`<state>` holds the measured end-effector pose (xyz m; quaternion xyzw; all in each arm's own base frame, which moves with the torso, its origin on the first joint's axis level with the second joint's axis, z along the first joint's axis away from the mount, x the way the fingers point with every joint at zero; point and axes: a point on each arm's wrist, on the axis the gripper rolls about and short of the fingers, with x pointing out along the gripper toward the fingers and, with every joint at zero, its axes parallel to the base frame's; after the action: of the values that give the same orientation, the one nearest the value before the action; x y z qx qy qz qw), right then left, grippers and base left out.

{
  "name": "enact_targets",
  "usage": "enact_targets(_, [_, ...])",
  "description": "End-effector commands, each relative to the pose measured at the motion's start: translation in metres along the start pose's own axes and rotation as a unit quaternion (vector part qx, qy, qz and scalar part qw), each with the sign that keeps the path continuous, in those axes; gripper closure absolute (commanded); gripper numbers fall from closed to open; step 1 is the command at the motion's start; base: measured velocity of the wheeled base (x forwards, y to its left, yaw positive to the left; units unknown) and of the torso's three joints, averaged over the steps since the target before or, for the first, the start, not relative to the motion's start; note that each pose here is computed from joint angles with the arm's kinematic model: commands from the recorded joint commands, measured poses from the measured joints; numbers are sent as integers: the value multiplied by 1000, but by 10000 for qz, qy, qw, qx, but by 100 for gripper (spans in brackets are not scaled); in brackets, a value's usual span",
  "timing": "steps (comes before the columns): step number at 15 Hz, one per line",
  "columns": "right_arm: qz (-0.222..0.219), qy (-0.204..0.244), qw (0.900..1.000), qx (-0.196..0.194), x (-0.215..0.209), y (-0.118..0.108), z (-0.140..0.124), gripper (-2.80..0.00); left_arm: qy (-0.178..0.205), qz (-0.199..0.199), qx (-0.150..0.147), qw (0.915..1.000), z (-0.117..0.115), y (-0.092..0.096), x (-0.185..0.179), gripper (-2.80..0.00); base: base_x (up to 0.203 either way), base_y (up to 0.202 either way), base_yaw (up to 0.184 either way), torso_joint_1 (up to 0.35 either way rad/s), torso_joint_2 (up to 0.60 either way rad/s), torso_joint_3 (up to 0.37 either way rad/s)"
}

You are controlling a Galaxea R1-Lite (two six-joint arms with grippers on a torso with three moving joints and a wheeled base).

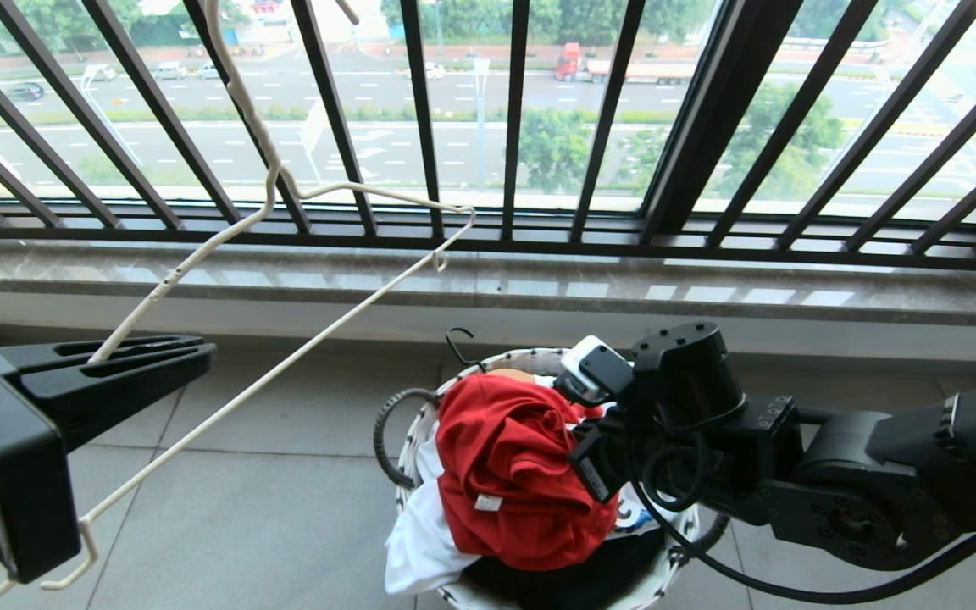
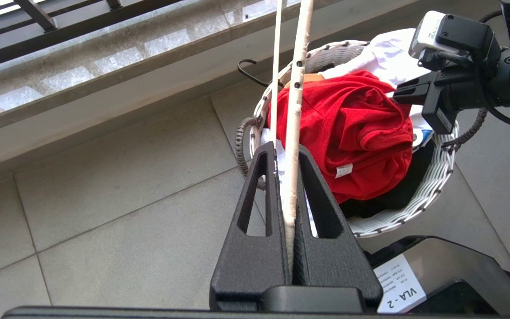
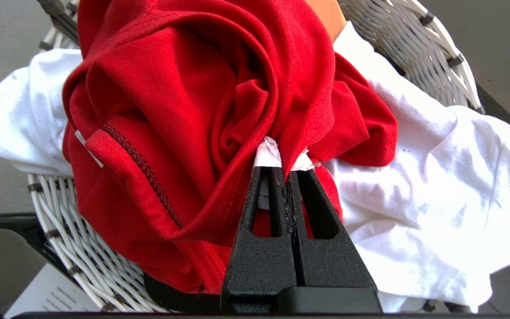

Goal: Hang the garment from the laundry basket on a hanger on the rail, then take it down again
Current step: Pick up clothes from the basket

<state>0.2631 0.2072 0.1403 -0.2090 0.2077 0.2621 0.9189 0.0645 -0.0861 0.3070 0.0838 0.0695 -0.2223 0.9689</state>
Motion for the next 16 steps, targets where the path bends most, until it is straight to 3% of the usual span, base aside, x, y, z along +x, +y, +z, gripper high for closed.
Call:
enact_targets(1, [323, -83, 9992, 217, 16, 10, -6, 0, 5, 25, 2, 10000, 0, 0, 0, 0, 0, 0, 0, 0, 0, 0])
enact_targets(4, [438, -242, 9982, 319, 7, 14, 1, 0, -20, 17, -22, 10000, 0, 1, -2, 0, 0, 0, 0, 0, 0, 0])
enact_targets(5, [450, -247, 9983, 287, 3, 13, 0, -280, -6, 2, -21, 10000, 0, 1, -1, 0, 0, 0, 0, 0, 0, 0])
enact_targets(10, [507, 138, 9985, -165, -20, 7, -3, -280, 31, -6, -13, 10000, -1, 0, 1, 0, 0, 0, 0, 0, 0, 0])
enact_targets(14, [269, -60, 9995, -159, -47, -15, 8, -280, 66, -5, 3, 10000, -1, -2, 3, 0, 0, 0, 0, 0, 0, 0])
enact_targets(16, [382, -168, 9991, -108, -47, -15, 11, -280, 76, -4, 10, 10000, -2, -2, 3, 0, 0, 0, 0, 0, 0, 0])
